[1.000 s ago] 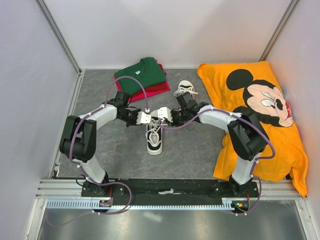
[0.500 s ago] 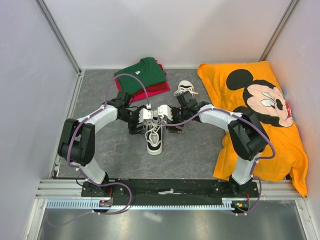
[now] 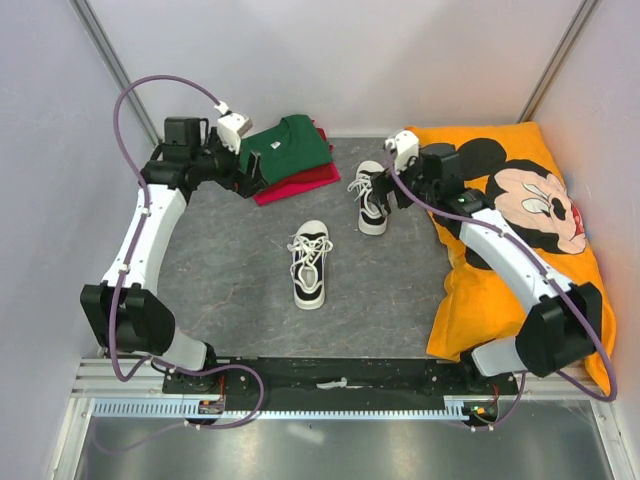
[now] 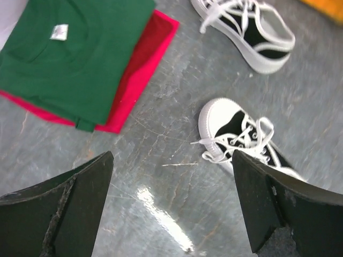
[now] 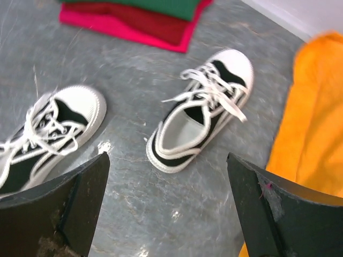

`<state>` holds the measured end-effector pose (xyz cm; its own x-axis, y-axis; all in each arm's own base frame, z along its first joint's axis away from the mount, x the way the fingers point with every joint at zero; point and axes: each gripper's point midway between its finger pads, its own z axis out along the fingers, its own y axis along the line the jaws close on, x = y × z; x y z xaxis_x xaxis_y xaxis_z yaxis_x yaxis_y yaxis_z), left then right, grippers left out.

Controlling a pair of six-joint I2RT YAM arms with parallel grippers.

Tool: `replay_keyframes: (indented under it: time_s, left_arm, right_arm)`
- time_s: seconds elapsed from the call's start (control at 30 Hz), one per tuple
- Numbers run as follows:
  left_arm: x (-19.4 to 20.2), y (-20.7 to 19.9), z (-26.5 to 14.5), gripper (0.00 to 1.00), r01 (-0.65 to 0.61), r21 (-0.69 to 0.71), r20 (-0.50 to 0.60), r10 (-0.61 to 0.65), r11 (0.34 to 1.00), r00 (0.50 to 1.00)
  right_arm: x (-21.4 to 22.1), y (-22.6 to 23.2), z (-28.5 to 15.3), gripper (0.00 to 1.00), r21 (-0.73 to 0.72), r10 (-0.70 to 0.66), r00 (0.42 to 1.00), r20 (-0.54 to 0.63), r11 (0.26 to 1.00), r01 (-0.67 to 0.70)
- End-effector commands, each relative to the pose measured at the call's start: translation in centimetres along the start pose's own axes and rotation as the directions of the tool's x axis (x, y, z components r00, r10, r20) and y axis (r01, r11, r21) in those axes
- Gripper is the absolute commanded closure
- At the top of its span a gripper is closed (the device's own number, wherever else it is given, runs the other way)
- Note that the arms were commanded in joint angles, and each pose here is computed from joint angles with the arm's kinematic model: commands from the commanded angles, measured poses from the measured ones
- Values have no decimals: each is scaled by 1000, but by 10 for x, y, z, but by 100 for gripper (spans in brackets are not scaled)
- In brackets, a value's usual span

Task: Tie the shoes

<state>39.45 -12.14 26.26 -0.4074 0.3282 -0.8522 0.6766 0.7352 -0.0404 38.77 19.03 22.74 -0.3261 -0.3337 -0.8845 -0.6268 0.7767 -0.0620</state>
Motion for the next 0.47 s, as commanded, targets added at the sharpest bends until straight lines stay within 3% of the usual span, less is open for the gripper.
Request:
replay_keyframes:
  time_s: [0.0,0.03,0.2,0.43]
  left_arm:
    - [31,-8,-1,1,274,-57,-101,-279,960,955]
    - [31,-8,-4,1,276,-74,-75,-281,958,957]
    - [101,-20,-2,1,308,-127,-160,-326,943,932]
    - [115,-26,-9,1,325,-154,-157,-348,933,924]
  right_arm:
    - [37,-29,-25,2,185,311,950,-20,935,-303]
    - [44,-30,-33,2,190,335,942,-14,926,-327]
    - [101,-18,-55,2,212,388,918,-84,907,-364]
    - [102,-14,-64,2,199,351,933,-82,923,-330]
